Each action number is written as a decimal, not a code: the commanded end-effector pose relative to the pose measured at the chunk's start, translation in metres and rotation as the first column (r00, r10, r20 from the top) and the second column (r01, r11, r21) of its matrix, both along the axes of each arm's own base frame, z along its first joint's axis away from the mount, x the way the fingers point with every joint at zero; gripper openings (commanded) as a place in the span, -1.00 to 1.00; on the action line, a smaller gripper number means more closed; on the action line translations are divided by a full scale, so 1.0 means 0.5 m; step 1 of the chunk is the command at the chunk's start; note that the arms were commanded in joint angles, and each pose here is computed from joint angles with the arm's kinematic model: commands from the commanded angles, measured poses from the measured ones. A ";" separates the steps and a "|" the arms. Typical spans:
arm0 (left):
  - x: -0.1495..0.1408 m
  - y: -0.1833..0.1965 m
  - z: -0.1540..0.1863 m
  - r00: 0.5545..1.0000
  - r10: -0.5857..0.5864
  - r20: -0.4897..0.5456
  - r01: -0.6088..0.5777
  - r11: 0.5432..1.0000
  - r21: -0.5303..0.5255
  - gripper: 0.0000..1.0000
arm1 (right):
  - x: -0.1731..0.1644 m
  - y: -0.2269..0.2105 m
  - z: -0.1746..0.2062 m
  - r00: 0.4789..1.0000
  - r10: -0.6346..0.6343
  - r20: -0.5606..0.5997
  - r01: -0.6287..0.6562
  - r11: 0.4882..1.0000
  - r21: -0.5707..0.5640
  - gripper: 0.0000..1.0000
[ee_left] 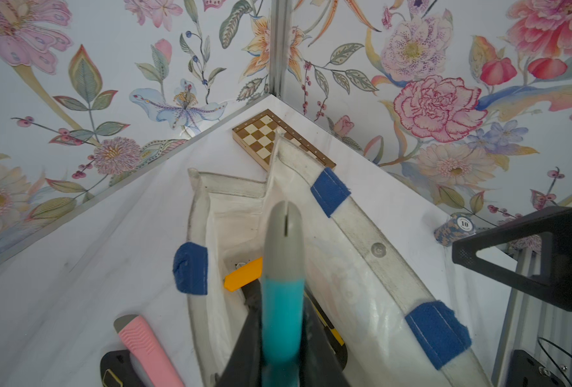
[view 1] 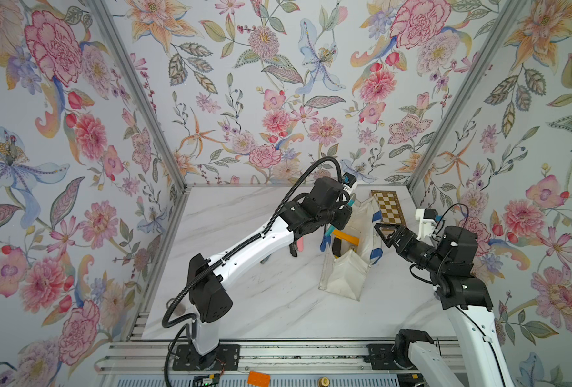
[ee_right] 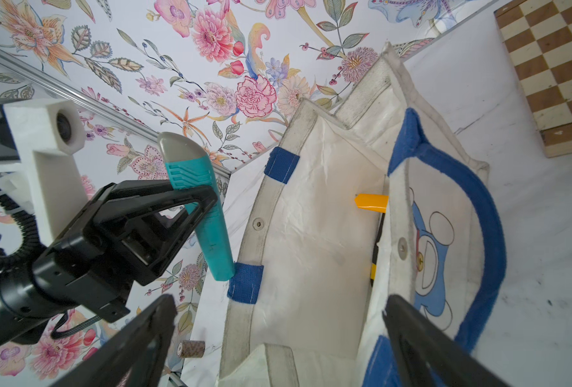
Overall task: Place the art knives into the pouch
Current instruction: Place the utility knife in the pouch, then pick up the utility knife at the center of the board.
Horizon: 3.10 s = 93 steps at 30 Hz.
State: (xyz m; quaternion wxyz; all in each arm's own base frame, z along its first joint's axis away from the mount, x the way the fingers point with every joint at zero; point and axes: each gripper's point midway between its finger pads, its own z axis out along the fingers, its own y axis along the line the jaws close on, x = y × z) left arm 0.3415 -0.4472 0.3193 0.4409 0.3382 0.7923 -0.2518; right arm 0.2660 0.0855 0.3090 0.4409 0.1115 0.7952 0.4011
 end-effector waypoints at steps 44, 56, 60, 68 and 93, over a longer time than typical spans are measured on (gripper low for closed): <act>0.193 0.465 -0.114 0.848 0.529 0.042 -0.527 0.848 -0.044 0.99 | 0.042 -0.095 -0.011 0.969 -0.221 -0.114 0.153 0.891 -0.428 0.98; 0.269 0.418 -0.349 0.862 0.420 -0.283 -0.451 0.891 -0.051 0.18 | 0.083 -0.017 -0.014 0.982 -0.109 -0.154 0.029 0.894 -0.448 0.98; 0.273 0.396 -0.395 0.851 0.389 -0.352 -0.433 0.900 -0.052 0.03 | 0.082 -0.016 -0.020 0.981 -0.105 -0.160 0.023 0.894 -0.448 0.98; 0.278 0.386 -0.417 0.836 0.397 -0.380 -0.441 0.897 -0.034 -0.07 | 0.089 -0.008 -0.046 0.977 -0.085 -0.198 -0.013 0.894 -0.447 0.98; 0.259 0.341 -0.519 0.765 0.584 -0.270 -0.491 0.801 0.343 -0.03 | 0.049 -0.014 -0.031 0.992 -0.064 -0.112 0.008 0.898 -0.440 0.98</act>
